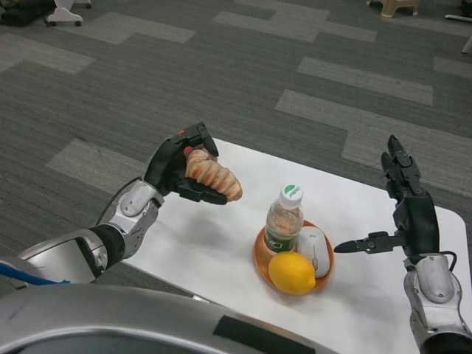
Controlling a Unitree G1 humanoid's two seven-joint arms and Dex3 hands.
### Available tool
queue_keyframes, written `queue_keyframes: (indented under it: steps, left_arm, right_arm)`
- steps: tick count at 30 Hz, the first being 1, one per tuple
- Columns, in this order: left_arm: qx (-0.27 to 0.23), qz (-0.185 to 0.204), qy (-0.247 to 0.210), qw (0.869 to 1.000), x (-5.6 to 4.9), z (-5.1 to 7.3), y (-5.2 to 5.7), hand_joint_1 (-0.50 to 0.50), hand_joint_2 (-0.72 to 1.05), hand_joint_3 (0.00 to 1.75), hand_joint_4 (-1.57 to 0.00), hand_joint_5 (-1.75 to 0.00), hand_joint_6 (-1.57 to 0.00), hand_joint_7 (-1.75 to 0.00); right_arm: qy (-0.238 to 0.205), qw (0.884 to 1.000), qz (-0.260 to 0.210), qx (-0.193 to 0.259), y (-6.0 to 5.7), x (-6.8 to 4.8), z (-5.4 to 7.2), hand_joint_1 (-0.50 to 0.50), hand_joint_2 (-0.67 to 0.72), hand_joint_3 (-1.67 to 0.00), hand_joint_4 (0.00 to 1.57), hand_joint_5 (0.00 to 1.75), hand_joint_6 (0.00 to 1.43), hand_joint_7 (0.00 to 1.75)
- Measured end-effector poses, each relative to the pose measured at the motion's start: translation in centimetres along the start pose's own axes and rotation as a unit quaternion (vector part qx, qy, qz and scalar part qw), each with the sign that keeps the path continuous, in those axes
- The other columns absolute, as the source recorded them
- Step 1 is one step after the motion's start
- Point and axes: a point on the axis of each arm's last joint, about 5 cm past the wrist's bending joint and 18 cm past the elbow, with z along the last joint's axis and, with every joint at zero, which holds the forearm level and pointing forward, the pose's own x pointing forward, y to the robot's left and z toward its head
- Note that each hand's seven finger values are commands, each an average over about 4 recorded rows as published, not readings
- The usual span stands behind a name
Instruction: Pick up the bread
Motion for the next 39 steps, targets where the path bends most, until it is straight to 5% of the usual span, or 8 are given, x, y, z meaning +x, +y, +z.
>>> queue_keyframes:
  steps: [13,39]
  left_arm:
    - [-0.067,0.013,-0.059,0.996,0.4,0.7,-1.5,0.21,1.05,0.09,-1.27,-1.75,-1.02,-1.68]
    - [-0.078,0.006,-0.074,0.994,1.2,1.2,-2.0,0.23,1.05,0.09,-1.27,-1.75,-1.02,-1.68]
  right_arm:
    - [-0.032,0.999,0.007,0.005,0.3,0.7,0.8,-0.17,0.09,0.00,0.00,0.00,0.00,0.00]
    - [-0.063,0.997,0.030,0.022,1.5,0.9,1.6,-0.17,0.09,0.00,0.00,0.00,0.00,0.00]
